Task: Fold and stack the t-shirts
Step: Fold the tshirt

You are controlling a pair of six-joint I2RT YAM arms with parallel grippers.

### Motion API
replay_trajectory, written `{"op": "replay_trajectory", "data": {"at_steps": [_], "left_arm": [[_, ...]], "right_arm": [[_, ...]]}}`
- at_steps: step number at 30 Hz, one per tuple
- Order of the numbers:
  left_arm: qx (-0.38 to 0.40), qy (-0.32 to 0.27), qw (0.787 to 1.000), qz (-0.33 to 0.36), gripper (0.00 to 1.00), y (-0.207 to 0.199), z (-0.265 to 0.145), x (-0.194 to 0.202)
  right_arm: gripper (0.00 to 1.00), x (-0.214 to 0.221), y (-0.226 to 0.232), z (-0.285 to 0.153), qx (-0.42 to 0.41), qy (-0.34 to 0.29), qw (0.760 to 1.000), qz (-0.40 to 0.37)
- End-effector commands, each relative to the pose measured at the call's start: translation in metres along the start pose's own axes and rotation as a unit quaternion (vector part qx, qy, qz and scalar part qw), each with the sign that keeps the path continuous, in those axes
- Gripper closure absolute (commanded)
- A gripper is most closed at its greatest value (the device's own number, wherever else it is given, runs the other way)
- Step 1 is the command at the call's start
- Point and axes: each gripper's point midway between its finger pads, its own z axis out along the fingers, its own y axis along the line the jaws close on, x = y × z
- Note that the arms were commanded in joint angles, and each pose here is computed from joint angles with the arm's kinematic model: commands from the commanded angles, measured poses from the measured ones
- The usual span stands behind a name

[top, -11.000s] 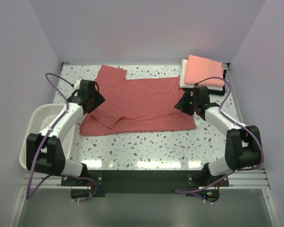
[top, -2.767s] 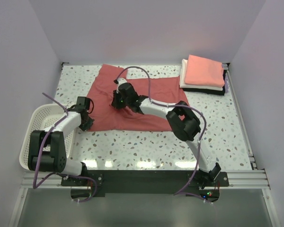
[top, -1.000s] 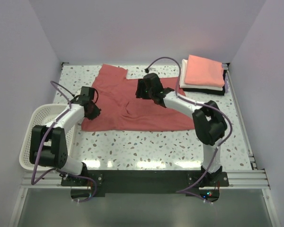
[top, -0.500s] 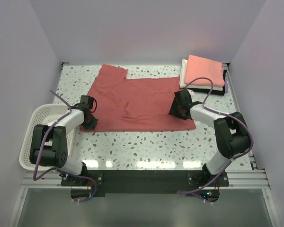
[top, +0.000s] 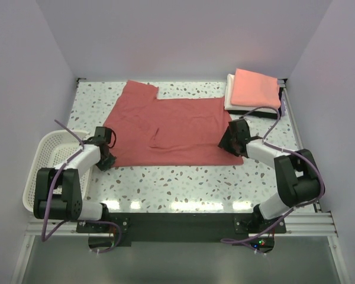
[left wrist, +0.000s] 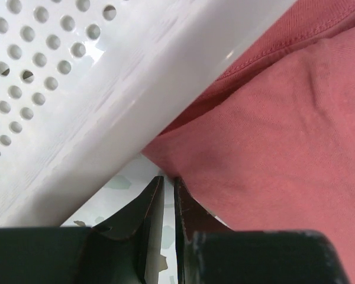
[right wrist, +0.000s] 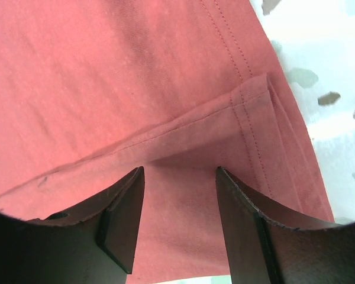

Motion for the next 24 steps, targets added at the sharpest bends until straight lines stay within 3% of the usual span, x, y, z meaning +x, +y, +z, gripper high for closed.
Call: {"op": "replay_trajectory", "data": {"at_steps": [1,13,18,22,24], "left_arm": [[-0.027,-0.006,1.000,0.010,0.83,0.019,0.002,0.003],[0.004,-0.010,1.000,0.018,0.83,0.017,-0.013,0.002],[0.064,-0.023,0.997,0.021,0.83,-0.013,-0.041,-0.022],[0.122,-0.065,0.990,0.005,0.82,-0.043,-0.068,-0.055],[0.156,-0.069,0.985,-0.008,0.82,-0.063,-0.075,-0.065]], "right_arm": [[0.45,0.044,-0.036,-0.006,0.042,0.060,0.997,0.014],[0.45,0.080,-0.068,-0.051,0.035,0.086,0.995,0.022],[0.45,0.033,-0.036,-0.081,-0.011,0.032,0.999,0.013],[0.44,-0.046,0.006,-0.106,-0.039,-0.059,0.997,0.004],[0.44,-0.064,0.021,-0.099,-0.038,-0.066,0.997,-0.009]]}}
